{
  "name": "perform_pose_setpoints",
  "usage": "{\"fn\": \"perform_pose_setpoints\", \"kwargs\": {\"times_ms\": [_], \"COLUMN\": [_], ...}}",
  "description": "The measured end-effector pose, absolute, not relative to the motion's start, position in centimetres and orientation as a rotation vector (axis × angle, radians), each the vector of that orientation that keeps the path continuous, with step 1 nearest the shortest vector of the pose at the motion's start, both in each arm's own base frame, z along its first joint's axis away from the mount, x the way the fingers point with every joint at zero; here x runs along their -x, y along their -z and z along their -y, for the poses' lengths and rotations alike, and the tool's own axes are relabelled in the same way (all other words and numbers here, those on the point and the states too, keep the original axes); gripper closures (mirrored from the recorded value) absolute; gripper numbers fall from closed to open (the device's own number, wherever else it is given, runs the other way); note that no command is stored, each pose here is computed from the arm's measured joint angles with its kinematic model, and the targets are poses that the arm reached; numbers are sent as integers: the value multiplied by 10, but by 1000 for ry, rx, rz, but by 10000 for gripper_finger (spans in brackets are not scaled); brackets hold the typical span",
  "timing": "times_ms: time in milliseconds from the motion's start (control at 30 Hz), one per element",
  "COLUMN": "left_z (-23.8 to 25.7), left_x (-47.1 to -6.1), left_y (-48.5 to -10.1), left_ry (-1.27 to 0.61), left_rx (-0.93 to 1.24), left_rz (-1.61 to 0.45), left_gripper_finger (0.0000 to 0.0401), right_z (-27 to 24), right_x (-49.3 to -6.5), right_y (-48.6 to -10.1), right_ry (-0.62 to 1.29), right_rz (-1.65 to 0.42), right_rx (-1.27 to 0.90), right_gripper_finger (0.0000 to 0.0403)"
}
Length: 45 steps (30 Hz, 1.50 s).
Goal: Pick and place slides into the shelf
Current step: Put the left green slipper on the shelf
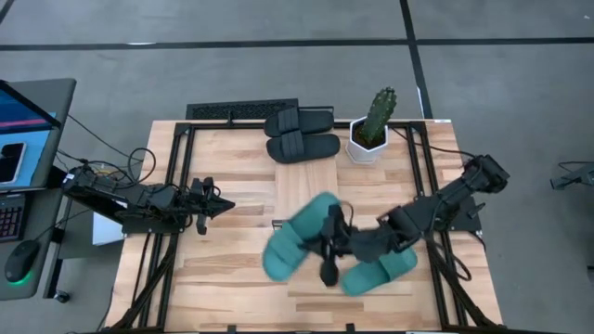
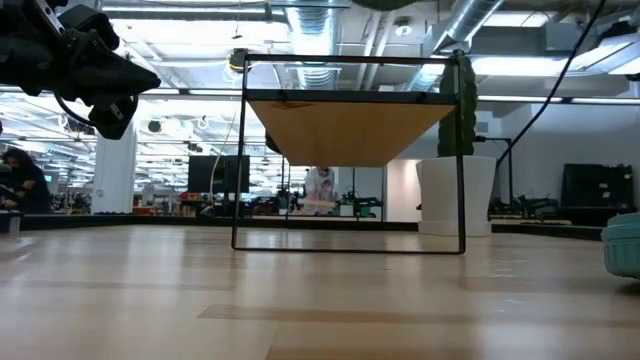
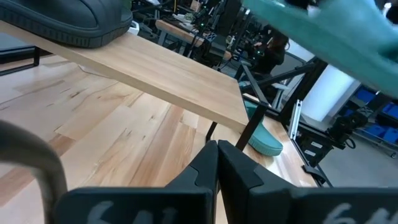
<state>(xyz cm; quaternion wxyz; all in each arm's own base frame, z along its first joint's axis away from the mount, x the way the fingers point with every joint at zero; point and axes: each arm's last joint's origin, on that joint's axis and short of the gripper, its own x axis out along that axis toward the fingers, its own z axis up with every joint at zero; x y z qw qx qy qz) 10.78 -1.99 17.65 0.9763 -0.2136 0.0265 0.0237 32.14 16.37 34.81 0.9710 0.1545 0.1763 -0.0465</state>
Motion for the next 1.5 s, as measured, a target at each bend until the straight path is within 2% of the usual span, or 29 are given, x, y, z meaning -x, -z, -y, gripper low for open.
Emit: {"fn": "perform_pose_setpoints", "kwargs": {"times_ms": [367,633,1067,1500], "left_z": [20,20,20,20], "left_x": [-108,-108,-108,-108], "left_y": [-176,-175,-175,-175], "left_ry": [-49,-51,-51,-51], "left_rx": [411,407,405,403], "left_rz": [-61,-70,-70,-70], "left_gripper_finger": [401,401,401,401], "right_z": [-65,-10,-1,1], "right_x": [-355,-360,-356,-353], "right_y": [-351,-343,-304,-282], "right_ry": [401,550,619,663], "right_rz": [-291,-274,-319,-311], "right_rx": [-365,-507,-593,-646], "right_gripper_finger": [401,401,401,401]}}
